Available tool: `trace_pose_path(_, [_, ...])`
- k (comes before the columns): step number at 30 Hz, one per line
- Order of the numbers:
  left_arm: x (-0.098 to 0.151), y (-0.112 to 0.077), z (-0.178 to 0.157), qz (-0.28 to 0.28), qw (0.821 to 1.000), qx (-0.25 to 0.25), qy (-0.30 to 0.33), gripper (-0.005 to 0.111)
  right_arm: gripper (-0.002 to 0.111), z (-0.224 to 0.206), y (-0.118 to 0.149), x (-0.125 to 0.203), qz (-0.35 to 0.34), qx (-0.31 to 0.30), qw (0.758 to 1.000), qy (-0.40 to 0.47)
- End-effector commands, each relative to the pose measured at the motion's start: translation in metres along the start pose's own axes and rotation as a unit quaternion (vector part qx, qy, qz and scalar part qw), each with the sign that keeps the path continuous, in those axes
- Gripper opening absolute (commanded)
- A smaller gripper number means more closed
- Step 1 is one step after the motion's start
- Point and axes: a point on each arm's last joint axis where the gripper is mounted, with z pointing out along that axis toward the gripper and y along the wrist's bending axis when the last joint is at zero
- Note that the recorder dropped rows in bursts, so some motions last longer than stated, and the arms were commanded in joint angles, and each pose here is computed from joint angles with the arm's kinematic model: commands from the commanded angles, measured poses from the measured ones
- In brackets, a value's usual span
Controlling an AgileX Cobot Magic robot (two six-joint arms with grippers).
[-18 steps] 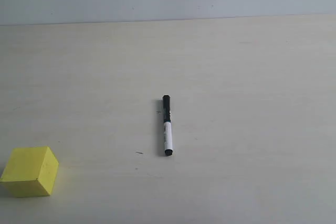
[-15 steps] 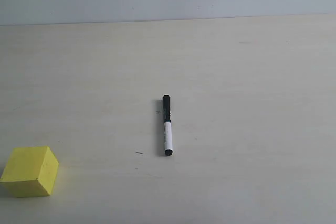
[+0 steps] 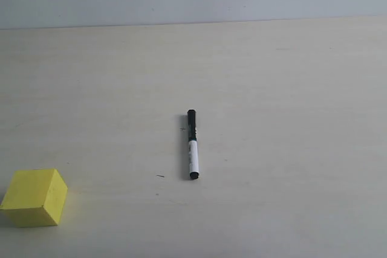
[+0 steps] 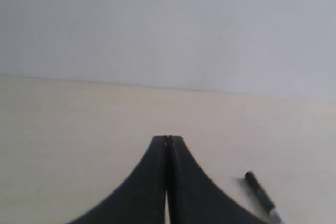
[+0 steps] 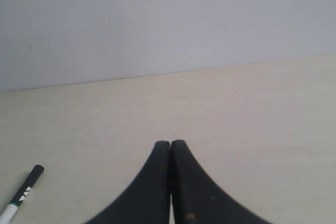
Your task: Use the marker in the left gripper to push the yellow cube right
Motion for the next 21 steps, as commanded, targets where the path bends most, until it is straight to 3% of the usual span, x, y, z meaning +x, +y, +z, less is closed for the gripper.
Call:
trace_pose_path(1, [-0.010, 0.000, -0.001, -0.111, 0.992, 0.005, -0.056, 0.000, 0.000, 0.000, 0.000, 0.001, -0.003, 0.002, 1.000, -0.003])
trace_pose_path(4, [-0.018, 0.002, -0.002, -0.123, 0.987, 0.004, -0.105, 0.000, 0.000, 0.000, 0.000, 0.001, -0.003, 0.002, 1.000, -0.003])
trace_pose_path(8, [-0.023, 0.003, -0.004, -0.200, 0.971, 0.012, -0.134, 0.000, 0.000, 0.000, 0.000, 0.001, -0.003, 0.002, 1.000, -0.003])
trace_pose_path(11, [-0.037, 0.005, -0.009, -0.200, 0.956, 0.013, -0.212, 0.000, 0.000, 0.000, 0.000, 0.001, -0.003, 0.002, 1.000, -0.003])
trace_pose_path(16, [-0.029, 0.004, -0.006, -0.196, 0.966, 0.013, -0.168, 0.000, 0.000, 0.000, 0.000, 0.001, -0.003, 0.002, 1.000, -0.003])
trace_pose_path(19, [-0.036, 0.005, -0.004, -0.199, 0.960, 0.010, -0.196, 0.000, 0.000, 0.000, 0.000, 0.001, -0.003, 0.002, 1.000, -0.003])
trace_pose_path(21, [-0.055, -0.001, 0.000, -0.166, 0.967, 0.014, -0.193, 0.000, 0.000, 0.000, 0.000, 0.000, -0.003, 0.001, 1.000, -0.007])
